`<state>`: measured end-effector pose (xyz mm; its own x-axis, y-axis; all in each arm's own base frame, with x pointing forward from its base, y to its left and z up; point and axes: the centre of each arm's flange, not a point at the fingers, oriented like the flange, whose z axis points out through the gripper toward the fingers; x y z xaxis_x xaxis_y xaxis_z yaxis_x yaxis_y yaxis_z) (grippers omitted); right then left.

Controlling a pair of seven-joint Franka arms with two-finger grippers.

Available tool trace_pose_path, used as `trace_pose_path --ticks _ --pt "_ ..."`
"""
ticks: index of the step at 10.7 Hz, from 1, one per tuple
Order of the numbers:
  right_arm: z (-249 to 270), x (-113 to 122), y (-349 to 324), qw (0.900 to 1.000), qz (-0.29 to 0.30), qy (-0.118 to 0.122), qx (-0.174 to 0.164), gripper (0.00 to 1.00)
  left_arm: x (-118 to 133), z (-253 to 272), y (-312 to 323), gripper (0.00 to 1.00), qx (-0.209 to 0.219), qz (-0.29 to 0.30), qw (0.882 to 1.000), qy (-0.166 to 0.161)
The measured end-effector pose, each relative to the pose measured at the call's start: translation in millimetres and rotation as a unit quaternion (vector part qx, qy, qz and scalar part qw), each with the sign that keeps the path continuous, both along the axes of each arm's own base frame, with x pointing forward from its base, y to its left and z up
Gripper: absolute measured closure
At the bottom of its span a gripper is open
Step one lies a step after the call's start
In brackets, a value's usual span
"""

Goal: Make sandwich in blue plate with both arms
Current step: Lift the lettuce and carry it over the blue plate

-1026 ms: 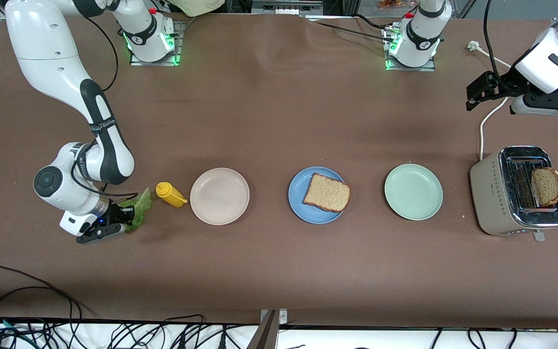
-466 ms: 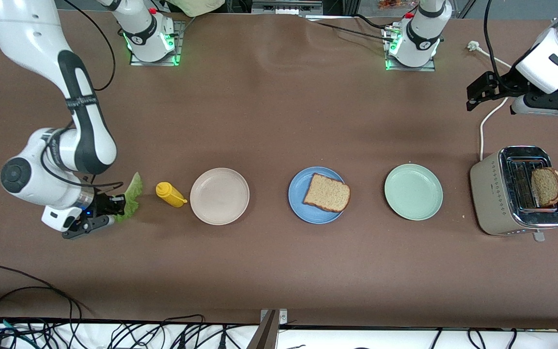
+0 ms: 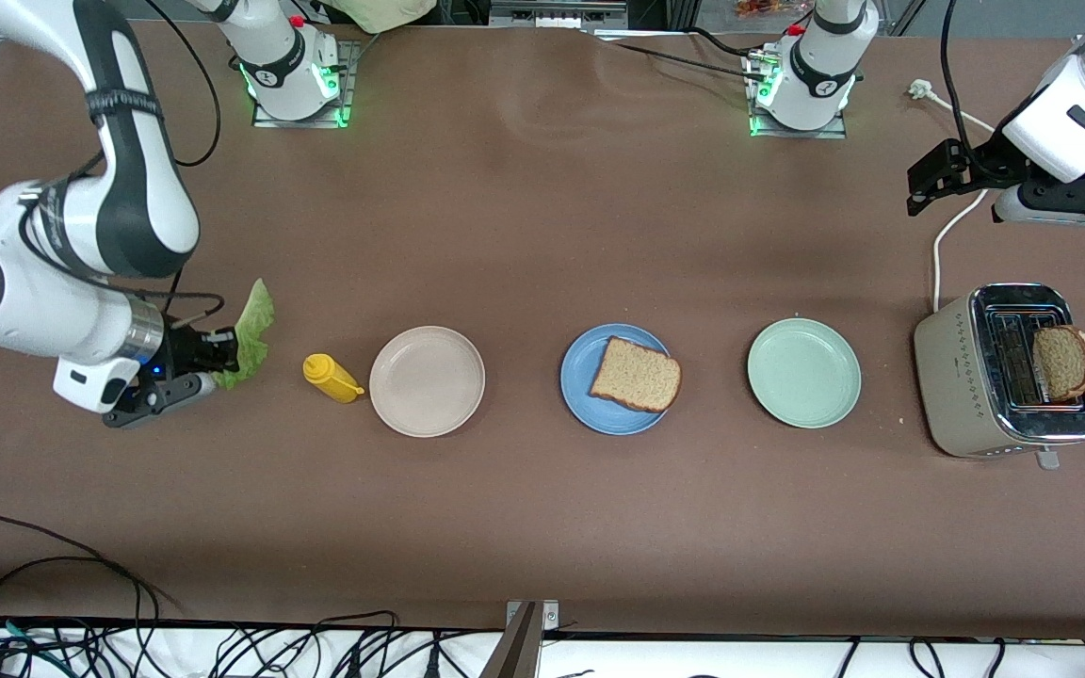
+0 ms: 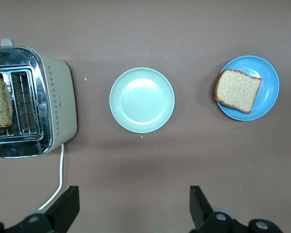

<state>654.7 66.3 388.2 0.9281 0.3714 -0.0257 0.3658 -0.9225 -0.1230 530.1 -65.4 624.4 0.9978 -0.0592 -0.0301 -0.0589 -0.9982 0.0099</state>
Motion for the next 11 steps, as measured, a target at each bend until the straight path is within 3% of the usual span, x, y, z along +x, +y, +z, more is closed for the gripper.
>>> trace_pose_path --ticks 4,7,11 --pt "61.9 -36.3 70.0 0.998 -0.050 0.035 -0.017 0.95 0.1 -0.1 0.3 0.00 0.000 0.000 1.000 0.000" --pt "68.3 -53.7 137.5 0.994 -0.097 0.040 -0.029 0.95 0.1 -0.1 0.5 0.00 0.000 0.000 1.000 0.000" --pt "69.4 -55.3 220.0 0.985 -0.160 0.042 -0.047 0.95 0.1 -0.1 0.6 0.00 0.000 0.001 1.000 0.000"
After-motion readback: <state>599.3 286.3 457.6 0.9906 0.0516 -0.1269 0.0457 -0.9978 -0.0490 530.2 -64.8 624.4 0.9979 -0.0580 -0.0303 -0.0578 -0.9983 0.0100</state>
